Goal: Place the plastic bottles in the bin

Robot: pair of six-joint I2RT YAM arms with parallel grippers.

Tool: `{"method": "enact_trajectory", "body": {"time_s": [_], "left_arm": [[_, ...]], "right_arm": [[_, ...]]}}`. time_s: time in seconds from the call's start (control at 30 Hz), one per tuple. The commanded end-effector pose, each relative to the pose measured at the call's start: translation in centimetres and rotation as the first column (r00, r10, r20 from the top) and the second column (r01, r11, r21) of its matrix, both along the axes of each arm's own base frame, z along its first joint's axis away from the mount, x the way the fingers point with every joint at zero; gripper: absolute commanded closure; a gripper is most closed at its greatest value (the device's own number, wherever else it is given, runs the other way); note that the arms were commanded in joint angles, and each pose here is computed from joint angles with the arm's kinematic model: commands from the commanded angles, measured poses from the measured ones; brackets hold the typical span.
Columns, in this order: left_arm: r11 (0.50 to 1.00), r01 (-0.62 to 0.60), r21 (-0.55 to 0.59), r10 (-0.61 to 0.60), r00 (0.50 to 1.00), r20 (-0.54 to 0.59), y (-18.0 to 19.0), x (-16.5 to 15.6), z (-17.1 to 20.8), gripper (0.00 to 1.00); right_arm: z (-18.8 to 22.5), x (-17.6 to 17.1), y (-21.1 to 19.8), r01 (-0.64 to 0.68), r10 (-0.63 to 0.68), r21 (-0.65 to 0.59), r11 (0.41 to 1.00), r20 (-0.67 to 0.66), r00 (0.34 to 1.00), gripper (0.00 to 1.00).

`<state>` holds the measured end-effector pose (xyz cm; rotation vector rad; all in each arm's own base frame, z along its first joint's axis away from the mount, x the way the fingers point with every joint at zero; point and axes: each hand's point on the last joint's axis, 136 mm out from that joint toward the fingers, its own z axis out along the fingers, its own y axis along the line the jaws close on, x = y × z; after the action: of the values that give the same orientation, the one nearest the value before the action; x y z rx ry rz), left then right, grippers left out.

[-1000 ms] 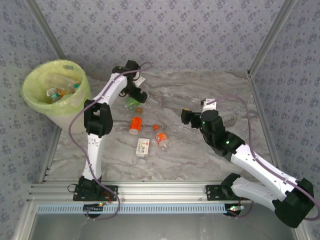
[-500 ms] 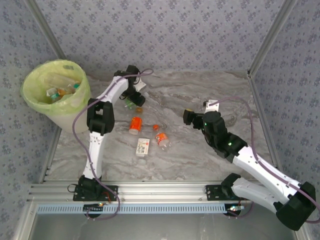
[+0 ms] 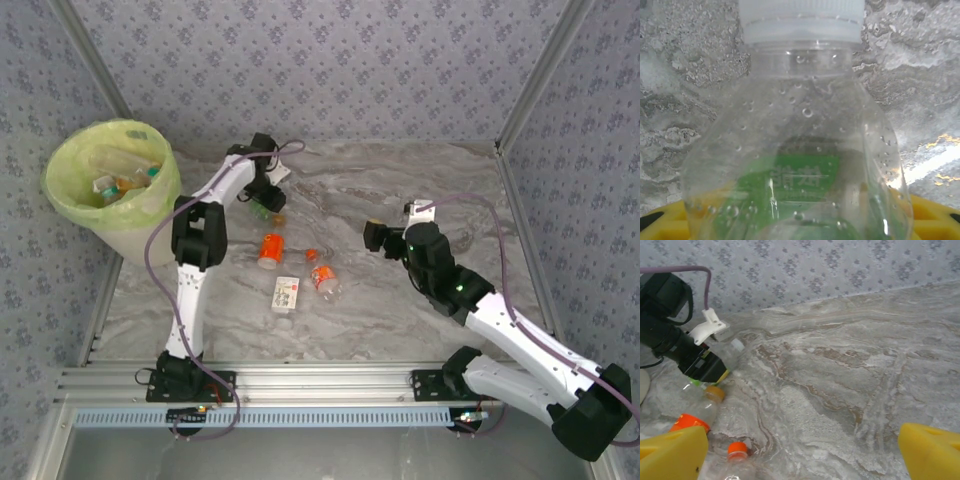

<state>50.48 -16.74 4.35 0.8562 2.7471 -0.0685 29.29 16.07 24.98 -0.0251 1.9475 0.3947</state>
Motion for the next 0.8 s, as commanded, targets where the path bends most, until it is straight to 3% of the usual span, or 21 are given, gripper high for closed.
{"method": "enact_trajectory", "body": {"time_s": [0.0,0.47,0.67,0.77], "left_arm": [[0.992,-0.028,-0.121,0.043,0.992,0.122,-0.9,0.3,6.6,0.51],[0.897,-0.022,-0.442,0.188,0.923,0.336,-2.1,-4.8,21.0,0.58],[0.845,0.015,-0.535,0.239,0.883,0.403,-1.9,-7.5,26.9,0.59],[0.826,0.009,-0.563,0.301,0.838,0.455,-0.9,-8.4,30.0,0.59]], "right_arm": [[0.6,-0.3,2.3,-0.139,0.139,-0.016,0.99,0.048,0.989,0.0],[2.3,-1.3,10.1,-0.455,0.476,-0.153,0.877,0.158,0.865,0.0],[2.6,-0.7,12.9,-0.502,0.53,-0.183,0.845,0.159,0.833,0.0],[2.9,-0.2,13.9,-0.506,0.528,-0.159,0.848,0.163,0.833,0.0]]}}
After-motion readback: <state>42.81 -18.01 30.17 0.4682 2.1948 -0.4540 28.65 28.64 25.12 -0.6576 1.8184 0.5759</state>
